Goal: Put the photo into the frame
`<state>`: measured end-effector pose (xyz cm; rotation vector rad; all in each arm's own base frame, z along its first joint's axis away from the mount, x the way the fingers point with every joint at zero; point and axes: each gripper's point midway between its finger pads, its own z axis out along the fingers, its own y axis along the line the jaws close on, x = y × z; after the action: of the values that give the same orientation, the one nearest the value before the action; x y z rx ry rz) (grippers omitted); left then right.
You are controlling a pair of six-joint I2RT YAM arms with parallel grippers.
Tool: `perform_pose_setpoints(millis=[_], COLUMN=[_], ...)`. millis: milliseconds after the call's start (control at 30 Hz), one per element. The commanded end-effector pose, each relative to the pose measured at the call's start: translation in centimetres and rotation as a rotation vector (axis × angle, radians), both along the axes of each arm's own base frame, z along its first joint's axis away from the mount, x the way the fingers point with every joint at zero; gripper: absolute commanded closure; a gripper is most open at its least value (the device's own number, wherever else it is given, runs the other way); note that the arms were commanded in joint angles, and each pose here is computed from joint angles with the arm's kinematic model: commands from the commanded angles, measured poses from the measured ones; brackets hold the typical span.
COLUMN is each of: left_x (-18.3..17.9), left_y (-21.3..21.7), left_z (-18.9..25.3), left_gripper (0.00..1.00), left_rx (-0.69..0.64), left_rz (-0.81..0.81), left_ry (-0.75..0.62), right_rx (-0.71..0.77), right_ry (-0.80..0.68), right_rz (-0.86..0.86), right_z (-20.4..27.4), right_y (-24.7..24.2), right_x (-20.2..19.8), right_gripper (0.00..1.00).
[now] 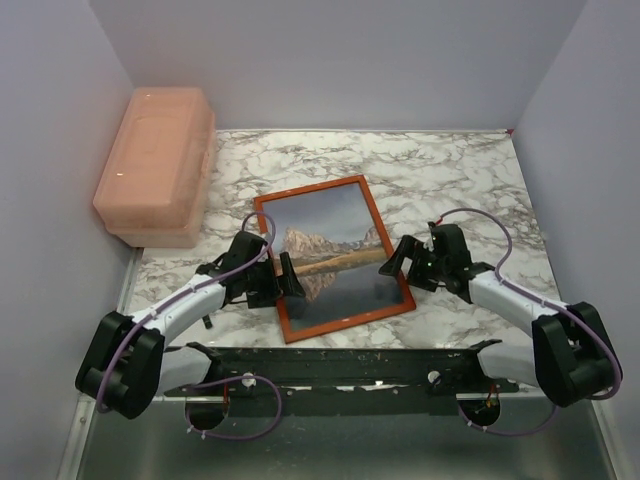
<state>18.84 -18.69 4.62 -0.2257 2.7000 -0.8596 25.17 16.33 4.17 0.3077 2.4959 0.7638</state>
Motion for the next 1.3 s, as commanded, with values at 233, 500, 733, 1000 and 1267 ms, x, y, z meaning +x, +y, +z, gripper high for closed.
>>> perform_pose_setpoints(millis=[233,500,733,1000,1267], left_x=[4.0,4.3,4.3,4.9,4.2], left_y=[-2.7,-3.0,-1.1,3.2,4.2], left_z=[1.6,1.0,1.0,4.4,12.1], left_gripper=[0.07,0.08,0.02,0.02,0.02], left_rx=[-0.061,-0.056,0.034,0.181,0.066], left_rz=[-0.063,-0.073,-0.018,0.143,0.141], left_ry=[-0.074,-0.063,-0.090,-0.231,-0.563], right_rx=[-0.005,-0.007,-0.048,-0.063,-0.023], right_ry=[0.230,0.233,0.208,0.115,-0.064], right_rz=[-0.053,-0.068,-0.110,-0.158,-0.160], right_z=[-2.6,-2.8,-2.2,0.5,5.0], right_y=[-1.7,-2.1,-2.9,-3.3,-3.3], right_x=[-7.4,-8.2,-7.3,-5.1,-3.4], right_gripper=[0.00,0.00,0.00,0.00,0.00])
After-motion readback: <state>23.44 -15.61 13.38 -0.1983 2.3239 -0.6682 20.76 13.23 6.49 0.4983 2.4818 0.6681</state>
